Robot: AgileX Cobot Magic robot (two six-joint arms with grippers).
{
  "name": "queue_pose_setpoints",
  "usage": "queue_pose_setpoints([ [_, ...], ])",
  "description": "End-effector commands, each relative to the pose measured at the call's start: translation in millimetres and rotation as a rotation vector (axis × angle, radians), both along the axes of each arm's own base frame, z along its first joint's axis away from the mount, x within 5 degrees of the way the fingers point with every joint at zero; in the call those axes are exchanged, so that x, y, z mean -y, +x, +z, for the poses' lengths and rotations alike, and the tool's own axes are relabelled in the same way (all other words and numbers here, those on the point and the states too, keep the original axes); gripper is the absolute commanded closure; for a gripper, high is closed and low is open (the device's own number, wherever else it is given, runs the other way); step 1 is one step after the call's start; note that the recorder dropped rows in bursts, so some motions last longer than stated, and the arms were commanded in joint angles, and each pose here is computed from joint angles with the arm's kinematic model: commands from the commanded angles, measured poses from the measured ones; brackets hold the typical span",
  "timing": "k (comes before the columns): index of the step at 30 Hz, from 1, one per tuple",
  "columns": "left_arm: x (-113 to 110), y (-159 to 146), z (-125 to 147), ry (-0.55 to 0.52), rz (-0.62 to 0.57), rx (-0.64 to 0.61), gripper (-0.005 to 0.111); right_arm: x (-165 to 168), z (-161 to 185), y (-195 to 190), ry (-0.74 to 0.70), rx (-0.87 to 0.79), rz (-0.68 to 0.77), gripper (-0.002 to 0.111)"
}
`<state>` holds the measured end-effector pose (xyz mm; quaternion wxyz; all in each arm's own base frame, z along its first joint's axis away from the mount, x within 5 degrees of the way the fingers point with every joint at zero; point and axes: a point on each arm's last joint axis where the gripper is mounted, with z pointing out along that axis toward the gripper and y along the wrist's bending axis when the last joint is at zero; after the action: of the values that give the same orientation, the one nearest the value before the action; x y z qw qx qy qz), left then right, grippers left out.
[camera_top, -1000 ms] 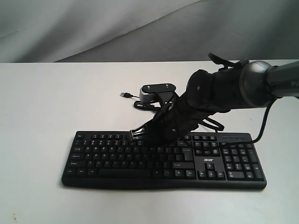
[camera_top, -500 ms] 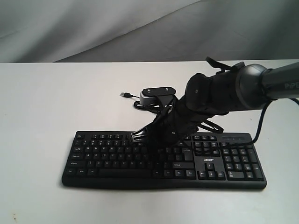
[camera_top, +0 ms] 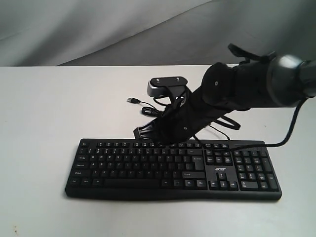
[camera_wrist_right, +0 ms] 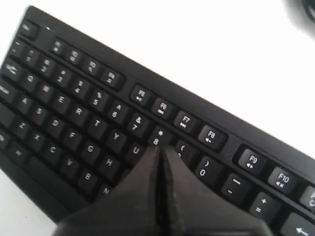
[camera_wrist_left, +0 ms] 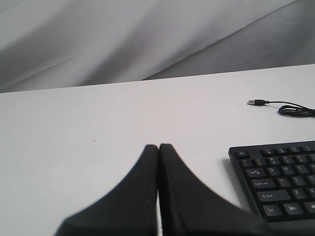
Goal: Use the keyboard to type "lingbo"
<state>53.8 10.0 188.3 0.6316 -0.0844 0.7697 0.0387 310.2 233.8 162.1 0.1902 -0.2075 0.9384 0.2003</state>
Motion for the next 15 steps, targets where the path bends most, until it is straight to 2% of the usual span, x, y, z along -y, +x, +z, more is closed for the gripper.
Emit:
queue_pose_setpoints([
  [1,0,0,-1,-0.011,0.002,0.005,0.106,6,26,-4,0.015,0.078,0.036,0.108],
  [9,0,0,-1,-0.011,0.002,0.005,0.106,33,59,-46,0.060,0.236,0.003,0.108],
  [15,0,0,-1,-0.011,0.002,0.005,0.106,59,115,-81,0.107,0.406,0.047,0.108],
])
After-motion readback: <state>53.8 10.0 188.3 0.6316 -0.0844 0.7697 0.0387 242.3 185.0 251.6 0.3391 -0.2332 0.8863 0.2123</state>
